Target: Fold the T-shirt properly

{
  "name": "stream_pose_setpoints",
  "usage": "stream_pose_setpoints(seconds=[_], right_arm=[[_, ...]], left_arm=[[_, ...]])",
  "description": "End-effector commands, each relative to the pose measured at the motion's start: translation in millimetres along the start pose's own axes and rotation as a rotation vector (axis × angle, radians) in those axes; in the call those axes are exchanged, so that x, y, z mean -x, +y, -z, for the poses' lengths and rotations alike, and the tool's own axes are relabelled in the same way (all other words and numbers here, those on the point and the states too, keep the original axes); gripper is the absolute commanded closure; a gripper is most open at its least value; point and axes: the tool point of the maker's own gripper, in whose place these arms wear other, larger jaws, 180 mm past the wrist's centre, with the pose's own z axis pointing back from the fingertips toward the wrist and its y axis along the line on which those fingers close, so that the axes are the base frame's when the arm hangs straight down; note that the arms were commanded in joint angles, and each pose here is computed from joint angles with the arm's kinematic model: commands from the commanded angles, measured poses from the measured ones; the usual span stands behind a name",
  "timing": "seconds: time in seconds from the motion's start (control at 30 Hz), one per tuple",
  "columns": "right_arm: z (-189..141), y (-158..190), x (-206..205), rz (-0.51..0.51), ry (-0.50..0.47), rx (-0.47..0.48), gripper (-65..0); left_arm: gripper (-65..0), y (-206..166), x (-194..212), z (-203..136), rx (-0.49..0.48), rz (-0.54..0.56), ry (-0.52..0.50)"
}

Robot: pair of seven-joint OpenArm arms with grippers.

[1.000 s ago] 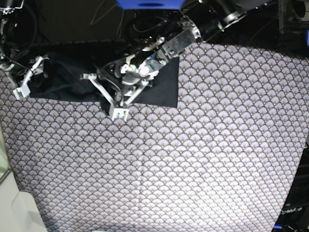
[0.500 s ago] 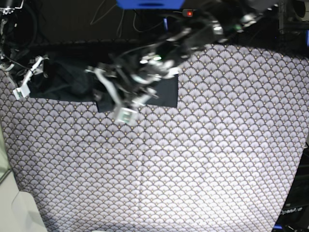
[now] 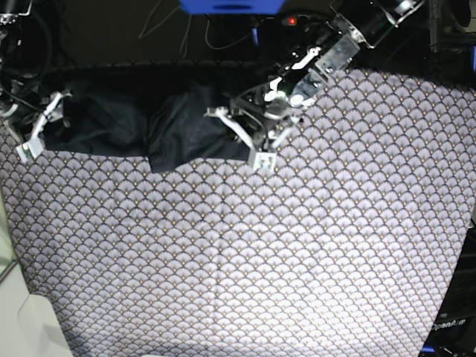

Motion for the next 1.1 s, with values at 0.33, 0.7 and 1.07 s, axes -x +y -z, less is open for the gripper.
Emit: stream_pose_setpoints(seconds=[0.33, 0.7, 1.07], right_arm=[[-48.3, -41.9, -33.4, -0.028, -0.06, 0.164, -40.1], [-51.3, -85.3, 6.6, 0.275, -0.023, 0.222, -48.3], [-28.0, -79.6, 7.2, 0.406, -0.084, 0.166, -52.7]], left_arm=[[-2.7, 20.6, 18.4, 11.3, -0.059, 0.003, 0.06], [-2.7, -9.1, -12.2, -7.1, 0.032, 0.001, -0.029], [-2.7, -42.9, -64.9, -36.7, 0.141, 0.008, -0.176]])
